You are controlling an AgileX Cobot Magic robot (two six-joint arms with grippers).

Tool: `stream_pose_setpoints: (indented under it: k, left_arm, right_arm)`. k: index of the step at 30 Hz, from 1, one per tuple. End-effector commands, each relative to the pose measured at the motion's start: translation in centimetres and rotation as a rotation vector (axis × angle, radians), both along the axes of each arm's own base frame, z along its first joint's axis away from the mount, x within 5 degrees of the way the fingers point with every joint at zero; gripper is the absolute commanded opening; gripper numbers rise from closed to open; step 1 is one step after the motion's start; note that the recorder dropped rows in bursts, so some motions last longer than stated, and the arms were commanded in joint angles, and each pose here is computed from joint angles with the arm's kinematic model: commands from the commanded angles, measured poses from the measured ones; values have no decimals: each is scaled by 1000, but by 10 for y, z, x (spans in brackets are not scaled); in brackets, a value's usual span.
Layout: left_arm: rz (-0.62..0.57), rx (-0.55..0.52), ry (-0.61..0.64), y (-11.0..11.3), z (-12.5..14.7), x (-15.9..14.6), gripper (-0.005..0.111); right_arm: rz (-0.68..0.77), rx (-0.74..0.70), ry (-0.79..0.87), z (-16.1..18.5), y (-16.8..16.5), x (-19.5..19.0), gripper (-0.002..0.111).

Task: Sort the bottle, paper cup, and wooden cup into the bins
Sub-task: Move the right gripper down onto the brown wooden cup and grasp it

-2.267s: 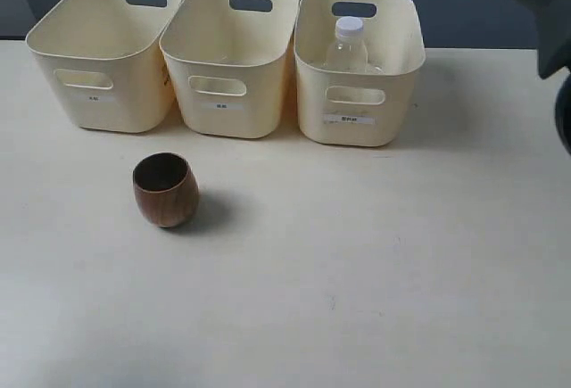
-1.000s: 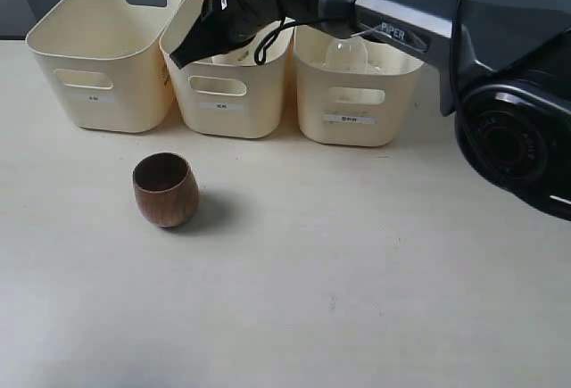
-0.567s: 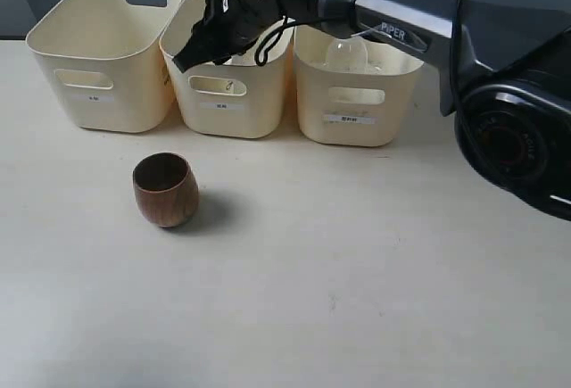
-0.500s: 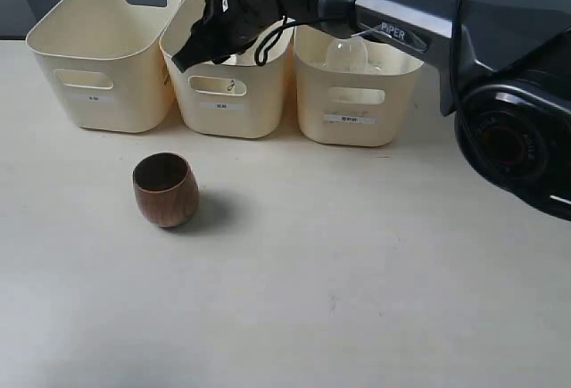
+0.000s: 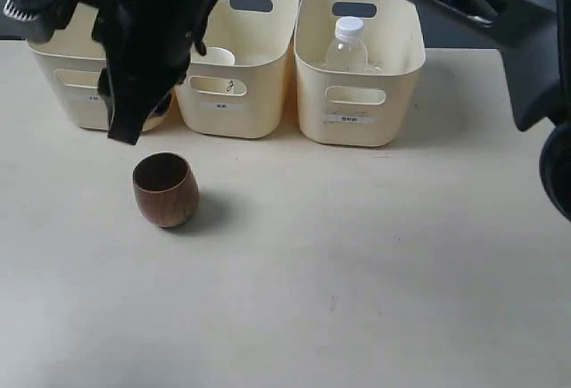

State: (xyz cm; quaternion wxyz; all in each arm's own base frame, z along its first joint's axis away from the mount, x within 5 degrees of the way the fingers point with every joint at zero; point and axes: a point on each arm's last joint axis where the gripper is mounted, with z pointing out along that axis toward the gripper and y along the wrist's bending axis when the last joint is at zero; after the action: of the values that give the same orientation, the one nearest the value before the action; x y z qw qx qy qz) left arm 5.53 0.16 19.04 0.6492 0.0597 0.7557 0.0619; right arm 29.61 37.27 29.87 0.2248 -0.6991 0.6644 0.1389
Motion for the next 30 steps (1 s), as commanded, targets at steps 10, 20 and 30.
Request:
stream_pose_setpoints:
  k: [10, 20, 30]
  left_arm:
    - [-1, -4, -6, 0, 2, 0, 0]
    - [-1, -4, -6, 0, 2, 0, 0]
    - [-1, -4, -6, 0, 2, 0, 0]
  right_arm:
    - [47, -208, 28, -68, 11, 10, 39]
    - [47, -237, 93, -99, 17, 12, 39]
    - [37, -181, 119, -102, 23, 11, 39]
